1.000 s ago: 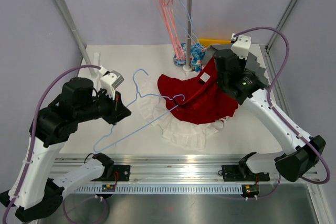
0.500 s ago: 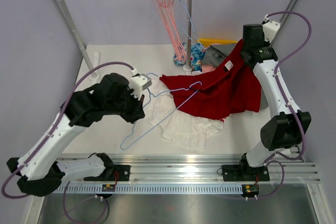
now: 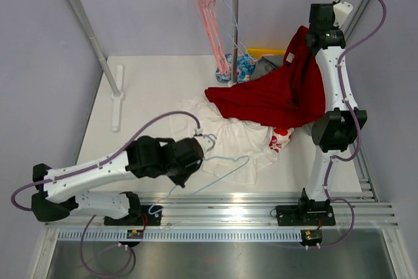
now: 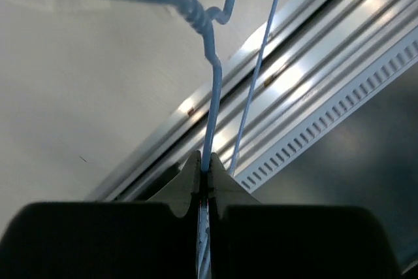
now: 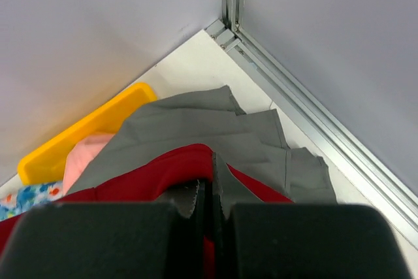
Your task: Remove the skirt from the hanger
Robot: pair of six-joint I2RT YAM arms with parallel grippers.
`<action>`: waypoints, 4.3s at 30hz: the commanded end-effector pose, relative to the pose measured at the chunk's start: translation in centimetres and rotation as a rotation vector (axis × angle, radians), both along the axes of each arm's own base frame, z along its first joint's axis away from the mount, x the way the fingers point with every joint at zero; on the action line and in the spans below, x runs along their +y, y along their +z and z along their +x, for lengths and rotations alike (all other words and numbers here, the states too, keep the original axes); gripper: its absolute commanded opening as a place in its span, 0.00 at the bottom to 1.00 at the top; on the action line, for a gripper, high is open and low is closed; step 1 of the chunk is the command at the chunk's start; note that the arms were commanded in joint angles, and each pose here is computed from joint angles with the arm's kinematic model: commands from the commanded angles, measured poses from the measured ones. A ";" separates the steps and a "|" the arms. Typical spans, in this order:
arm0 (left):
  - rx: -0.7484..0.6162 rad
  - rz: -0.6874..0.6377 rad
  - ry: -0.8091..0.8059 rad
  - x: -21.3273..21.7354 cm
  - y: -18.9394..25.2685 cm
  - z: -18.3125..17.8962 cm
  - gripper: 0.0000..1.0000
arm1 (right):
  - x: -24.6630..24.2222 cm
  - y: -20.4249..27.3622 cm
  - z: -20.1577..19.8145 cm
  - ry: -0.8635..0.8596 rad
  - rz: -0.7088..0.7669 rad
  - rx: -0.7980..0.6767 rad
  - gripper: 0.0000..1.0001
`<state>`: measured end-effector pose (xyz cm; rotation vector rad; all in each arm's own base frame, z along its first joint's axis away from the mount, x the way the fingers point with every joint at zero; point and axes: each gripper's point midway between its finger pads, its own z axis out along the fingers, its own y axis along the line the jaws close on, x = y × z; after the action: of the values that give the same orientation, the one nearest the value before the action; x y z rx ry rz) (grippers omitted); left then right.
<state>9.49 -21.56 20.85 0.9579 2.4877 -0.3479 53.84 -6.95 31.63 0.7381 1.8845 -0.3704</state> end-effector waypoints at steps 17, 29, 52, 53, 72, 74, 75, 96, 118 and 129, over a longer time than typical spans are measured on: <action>-0.296 -0.122 0.268 2.0 10.1 1.1 0.00 | 11.4 1.6 1.8 0.627 0.315 -0.050 1.00; -0.691 -0.318 0.465 7.7 27.4 9.4 0.00 | 12.1 -4.9 -10.5 0.567 0.325 0.020 0.99; -0.659 -0.141 0.739 11.6 23.2 28.7 0.00 | 14.6 -7.9 -16.5 0.649 0.437 0.037 0.99; -0.676 -0.159 0.725 11.4 24.0 29.3 0.00 | 14.7 -7.9 -16.5 0.653 0.436 0.034 0.99; -0.796 -0.519 0.682 7.9 26.3 42.4 0.00 | 16.8 -10.9 -18.5 0.714 0.478 0.048 0.99; -0.752 -0.504 0.682 7.6 24.3 43.2 0.00 | 17.0 -11.5 -18.4 0.718 0.477 0.059 0.99; -0.737 -0.495 0.681 7.5 23.6 43.4 0.00 | 17.1 -11.7 -18.5 0.718 0.481 0.065 0.99; -0.567 -0.355 0.680 8.9 17.1 38.3 0.65 | 17.5 -5.0 -21.6 0.781 0.395 -0.056 0.99; -0.645 -0.531 0.679 12.9 22.5 19.3 0.99 | 30.3 -11.8 -30.0 0.918 0.330 0.216 0.99; -0.647 -0.593 0.642 13.3 22.7 14.2 0.99 | 30.0 -20.9 -26.8 0.670 0.102 0.362 0.99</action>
<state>24.79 -7.61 42.95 -0.0327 1.8123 -0.3724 24.34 23.62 9.92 -0.0400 2.4762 0.1489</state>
